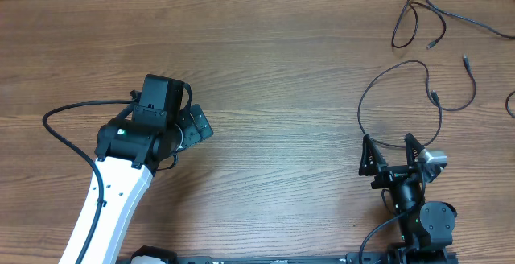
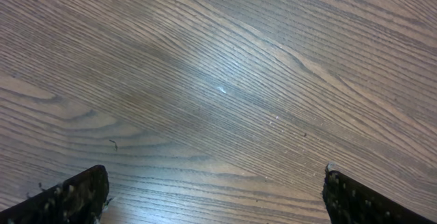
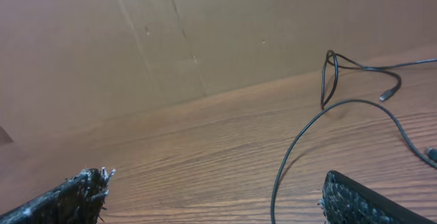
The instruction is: Untangle cables
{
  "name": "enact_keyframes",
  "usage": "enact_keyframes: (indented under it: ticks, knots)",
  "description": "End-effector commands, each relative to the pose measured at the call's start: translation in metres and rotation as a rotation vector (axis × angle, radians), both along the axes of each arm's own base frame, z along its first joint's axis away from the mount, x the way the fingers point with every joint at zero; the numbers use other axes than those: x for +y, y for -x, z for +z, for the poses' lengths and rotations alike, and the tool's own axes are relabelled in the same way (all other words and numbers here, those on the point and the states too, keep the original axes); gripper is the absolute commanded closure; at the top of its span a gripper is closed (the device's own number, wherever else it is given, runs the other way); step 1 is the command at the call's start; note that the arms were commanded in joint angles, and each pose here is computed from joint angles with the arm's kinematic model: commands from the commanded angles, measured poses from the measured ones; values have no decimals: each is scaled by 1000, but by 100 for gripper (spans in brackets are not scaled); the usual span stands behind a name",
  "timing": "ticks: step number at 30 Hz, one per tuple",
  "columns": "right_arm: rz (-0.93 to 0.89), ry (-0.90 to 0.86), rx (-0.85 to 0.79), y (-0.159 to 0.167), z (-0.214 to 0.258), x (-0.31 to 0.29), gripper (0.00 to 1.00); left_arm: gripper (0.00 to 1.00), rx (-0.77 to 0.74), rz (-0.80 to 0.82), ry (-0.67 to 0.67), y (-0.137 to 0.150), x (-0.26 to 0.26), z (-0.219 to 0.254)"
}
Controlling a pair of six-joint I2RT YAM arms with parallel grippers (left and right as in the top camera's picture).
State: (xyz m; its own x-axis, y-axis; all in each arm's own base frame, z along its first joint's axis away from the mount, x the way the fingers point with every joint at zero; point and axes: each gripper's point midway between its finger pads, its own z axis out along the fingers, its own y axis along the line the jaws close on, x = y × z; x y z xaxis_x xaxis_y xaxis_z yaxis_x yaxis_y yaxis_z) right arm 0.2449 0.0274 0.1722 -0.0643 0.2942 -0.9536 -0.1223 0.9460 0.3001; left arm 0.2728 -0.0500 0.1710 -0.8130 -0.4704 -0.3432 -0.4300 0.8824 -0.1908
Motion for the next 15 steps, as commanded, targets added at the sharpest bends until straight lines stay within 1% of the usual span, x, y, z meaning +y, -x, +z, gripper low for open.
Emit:
enact_keyframes:
  ticks: [1, 15]
  knots:
    - [-8, 63, -11, 0, -2, -1, 0, 0, -19, 8, -8, 0, 3, 4]
    - [-8, 48, -11, 0, -2, -1, 0, 1, -19, 8, -8, 0, 3, 4]
